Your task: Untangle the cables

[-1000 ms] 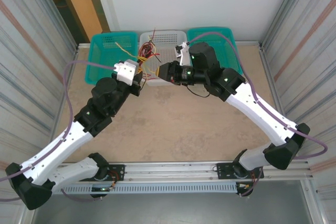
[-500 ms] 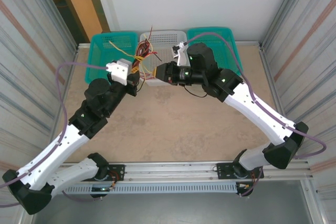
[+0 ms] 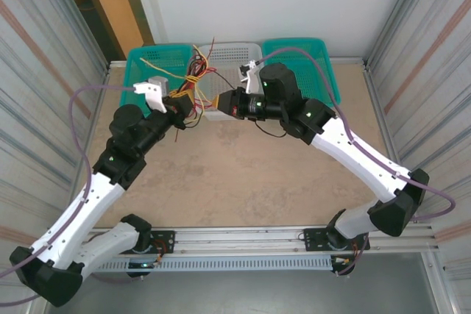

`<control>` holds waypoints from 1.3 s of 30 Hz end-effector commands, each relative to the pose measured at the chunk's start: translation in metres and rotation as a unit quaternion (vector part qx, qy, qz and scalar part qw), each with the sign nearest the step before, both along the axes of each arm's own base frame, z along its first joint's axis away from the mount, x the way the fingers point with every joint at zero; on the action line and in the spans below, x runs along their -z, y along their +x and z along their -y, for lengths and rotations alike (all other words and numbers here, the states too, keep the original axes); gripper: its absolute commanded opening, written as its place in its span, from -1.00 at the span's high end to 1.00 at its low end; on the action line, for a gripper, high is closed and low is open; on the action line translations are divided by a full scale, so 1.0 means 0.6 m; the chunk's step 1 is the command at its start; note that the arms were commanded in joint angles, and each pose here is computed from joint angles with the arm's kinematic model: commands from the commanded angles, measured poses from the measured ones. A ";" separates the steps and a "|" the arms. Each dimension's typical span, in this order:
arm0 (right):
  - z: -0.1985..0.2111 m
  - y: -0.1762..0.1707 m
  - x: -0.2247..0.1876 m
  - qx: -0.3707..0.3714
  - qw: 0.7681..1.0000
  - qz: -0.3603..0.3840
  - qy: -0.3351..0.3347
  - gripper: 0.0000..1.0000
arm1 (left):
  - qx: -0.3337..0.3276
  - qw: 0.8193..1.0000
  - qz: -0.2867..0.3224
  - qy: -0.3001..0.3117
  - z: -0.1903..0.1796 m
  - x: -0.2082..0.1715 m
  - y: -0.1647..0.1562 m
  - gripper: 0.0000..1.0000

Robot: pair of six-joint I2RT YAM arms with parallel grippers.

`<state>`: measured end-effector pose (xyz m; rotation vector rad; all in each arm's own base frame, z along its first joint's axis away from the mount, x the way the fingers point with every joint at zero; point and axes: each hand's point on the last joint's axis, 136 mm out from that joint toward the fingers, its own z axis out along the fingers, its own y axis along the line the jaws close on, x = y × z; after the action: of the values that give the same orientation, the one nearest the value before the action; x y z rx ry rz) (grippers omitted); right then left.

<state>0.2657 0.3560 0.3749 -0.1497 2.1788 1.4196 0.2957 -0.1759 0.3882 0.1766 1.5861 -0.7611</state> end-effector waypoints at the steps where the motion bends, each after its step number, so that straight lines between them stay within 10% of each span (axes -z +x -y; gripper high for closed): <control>1: 0.041 0.000 0.029 0.026 0.999 -0.015 -0.014 1.00 | 0.094 0.978 0.071 -0.174 0.006 -0.128 -0.046 1.00; 9: 0.087 0.037 0.080 0.048 0.997 -0.044 0.029 1.00 | 0.243 0.921 0.128 -0.276 0.027 -0.232 -0.123 1.00; 19: 0.122 0.078 0.083 0.068 0.989 -0.014 0.130 1.00 | 0.391 0.862 0.182 -0.266 0.063 -0.303 -0.236 1.00; 33: 0.141 0.047 0.002 0.013 0.972 0.062 0.228 1.00 | 0.371 0.851 0.210 -0.307 0.057 -0.292 -0.221 1.00; 39: 0.167 0.059 0.021 0.016 0.978 0.057 0.198 1.00 | 0.474 0.788 0.219 -0.327 0.084 -0.338 -0.242 1.00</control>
<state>0.2760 0.2656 0.4021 -0.1558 1.6013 1.8196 0.2298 -0.2697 0.5020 0.4203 1.1230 -1.8332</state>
